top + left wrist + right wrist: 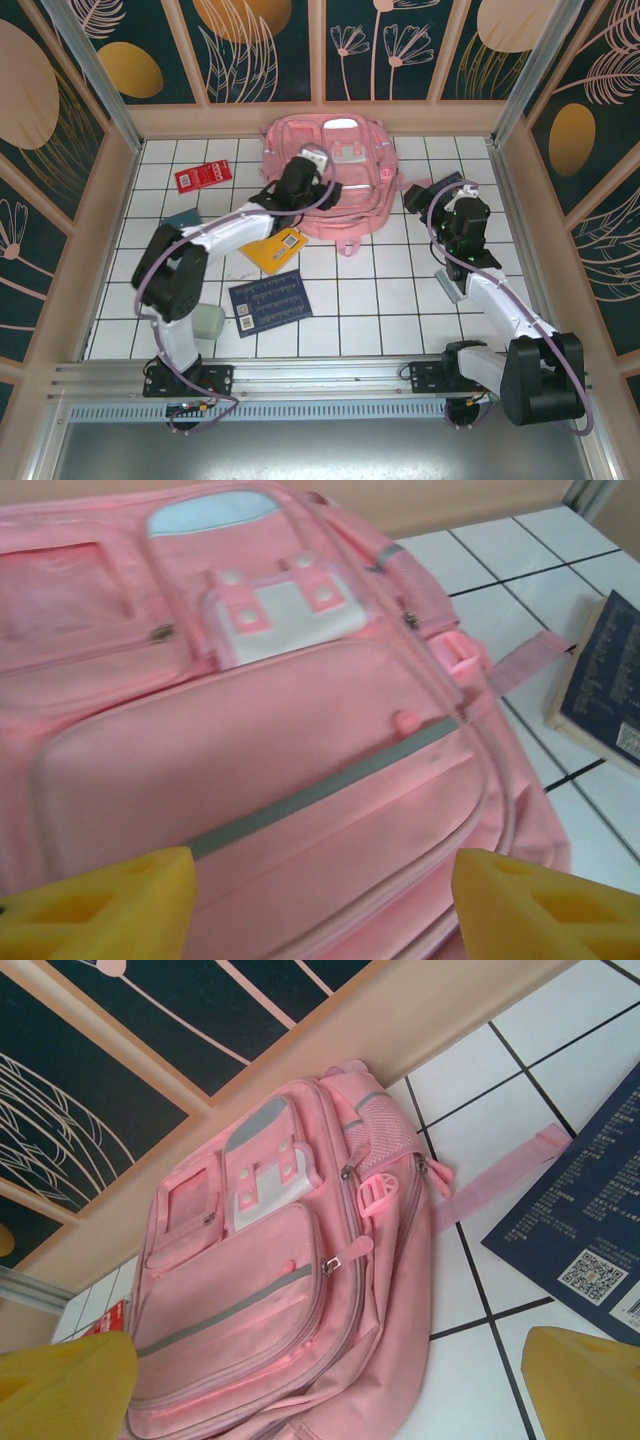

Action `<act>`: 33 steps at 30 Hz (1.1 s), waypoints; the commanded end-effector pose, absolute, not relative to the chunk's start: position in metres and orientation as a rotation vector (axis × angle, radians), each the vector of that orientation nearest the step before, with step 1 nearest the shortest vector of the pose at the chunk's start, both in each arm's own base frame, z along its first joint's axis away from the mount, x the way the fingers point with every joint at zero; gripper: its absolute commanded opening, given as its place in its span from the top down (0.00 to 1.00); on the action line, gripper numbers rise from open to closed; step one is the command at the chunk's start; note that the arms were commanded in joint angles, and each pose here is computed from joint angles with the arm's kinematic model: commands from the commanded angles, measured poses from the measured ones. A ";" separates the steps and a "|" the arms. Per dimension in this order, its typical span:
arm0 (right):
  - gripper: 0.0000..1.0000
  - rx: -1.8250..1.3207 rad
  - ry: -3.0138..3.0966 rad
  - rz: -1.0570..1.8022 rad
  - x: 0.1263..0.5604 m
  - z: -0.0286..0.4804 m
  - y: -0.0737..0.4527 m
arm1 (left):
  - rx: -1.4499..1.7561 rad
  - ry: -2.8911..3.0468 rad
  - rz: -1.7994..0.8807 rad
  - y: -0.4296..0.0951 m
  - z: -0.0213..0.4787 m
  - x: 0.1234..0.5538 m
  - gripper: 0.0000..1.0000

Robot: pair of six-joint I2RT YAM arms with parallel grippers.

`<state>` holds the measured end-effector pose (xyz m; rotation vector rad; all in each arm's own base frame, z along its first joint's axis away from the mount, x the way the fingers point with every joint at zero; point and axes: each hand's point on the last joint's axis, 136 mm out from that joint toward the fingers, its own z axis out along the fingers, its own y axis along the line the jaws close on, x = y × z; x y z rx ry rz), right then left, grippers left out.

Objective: Pack the student bag

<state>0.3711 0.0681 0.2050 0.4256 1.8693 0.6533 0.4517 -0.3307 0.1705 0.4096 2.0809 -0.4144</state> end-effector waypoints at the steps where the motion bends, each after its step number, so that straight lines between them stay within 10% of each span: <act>1: 0.01 0.496 1.870 0.634 0.369 0.202 0.061 | 0.517 2.098 -0.314 -0.353 0.158 0.461 0.33; 22: 0.01 0.698 1.857 0.597 0.361 0.185 0.025 | 0.813 2.147 0.127 -0.411 0.049 0.494 0.27; 25: 0.01 0.689 1.861 0.607 0.362 0.185 0.027 | 0.818 2.135 0.202 -0.405 0.046 0.498 0.40; 30: 0.01 0.695 1.870 0.616 0.364 0.182 0.029 | 0.800 2.094 0.288 -0.397 0.062 0.504 0.95; 33: 0.01 0.684 1.882 0.635 0.365 0.180 0.033 | 0.744 2.038 0.283 -0.397 0.097 0.509 1.00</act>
